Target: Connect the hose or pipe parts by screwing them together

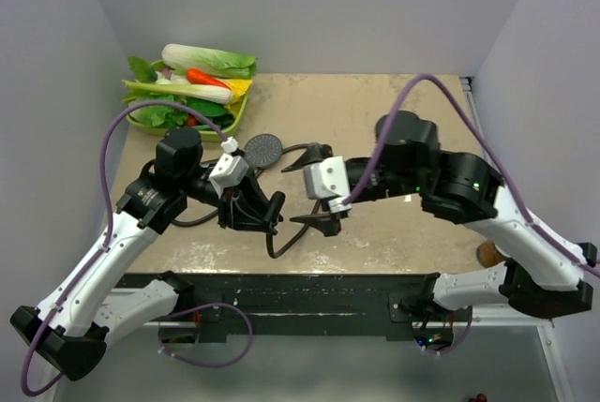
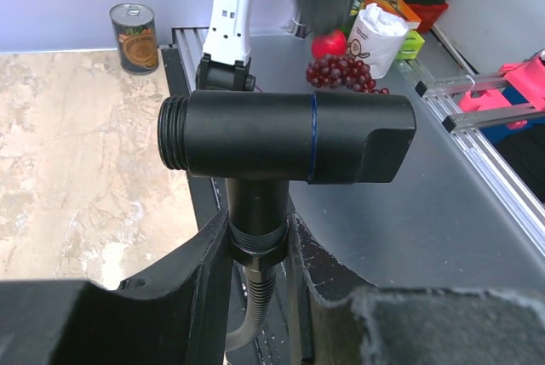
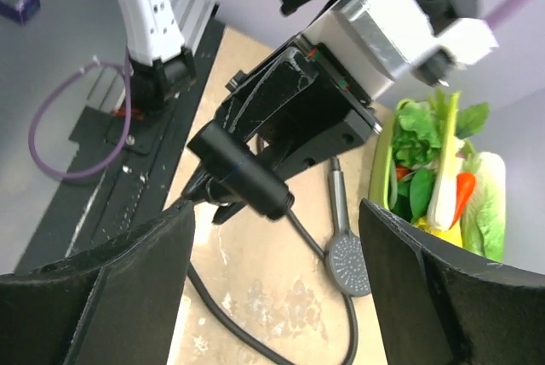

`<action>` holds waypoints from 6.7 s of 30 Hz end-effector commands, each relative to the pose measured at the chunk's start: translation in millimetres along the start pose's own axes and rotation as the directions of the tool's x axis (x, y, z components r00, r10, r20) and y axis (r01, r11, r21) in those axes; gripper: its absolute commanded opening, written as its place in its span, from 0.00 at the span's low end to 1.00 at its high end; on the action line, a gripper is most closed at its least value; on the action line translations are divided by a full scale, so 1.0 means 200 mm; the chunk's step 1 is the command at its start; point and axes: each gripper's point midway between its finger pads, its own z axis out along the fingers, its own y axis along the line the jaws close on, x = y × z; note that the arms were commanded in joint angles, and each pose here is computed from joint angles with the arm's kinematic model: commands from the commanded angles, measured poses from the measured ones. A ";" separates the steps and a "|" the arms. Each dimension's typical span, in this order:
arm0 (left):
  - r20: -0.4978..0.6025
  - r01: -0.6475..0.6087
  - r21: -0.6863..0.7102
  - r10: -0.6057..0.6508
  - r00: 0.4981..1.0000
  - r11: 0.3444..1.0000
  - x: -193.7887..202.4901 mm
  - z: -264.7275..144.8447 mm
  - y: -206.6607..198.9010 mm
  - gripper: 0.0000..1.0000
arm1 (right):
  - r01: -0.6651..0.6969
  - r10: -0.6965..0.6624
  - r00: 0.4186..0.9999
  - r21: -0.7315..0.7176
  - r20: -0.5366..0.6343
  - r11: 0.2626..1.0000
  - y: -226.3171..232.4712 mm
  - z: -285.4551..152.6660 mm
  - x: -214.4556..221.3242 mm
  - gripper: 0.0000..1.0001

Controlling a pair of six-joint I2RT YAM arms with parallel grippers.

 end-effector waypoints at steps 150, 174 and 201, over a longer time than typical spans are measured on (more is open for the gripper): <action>-0.056 -0.139 -0.029 0.137 0.989 0.990 -0.14 -0.03 -0.05 0.00 | 0.373 -0.258 0.914 0.398 -0.314 0.838 0.20 0.04 0.30 0.73; -0.120 -0.228 -0.080 0.217 0.969 0.970 -0.10 -0.05 -0.02 0.00 | 0.030 0.012 0.990 0.299 -0.138 0.954 0.30 0.18 0.27 0.00; -0.219 -0.370 -0.123 0.338 0.915 0.921 -0.05 -0.06 -0.01 0.00 | -0.545 0.546 0.834 0.275 0.080 0.792 0.21 0.18 0.38 0.00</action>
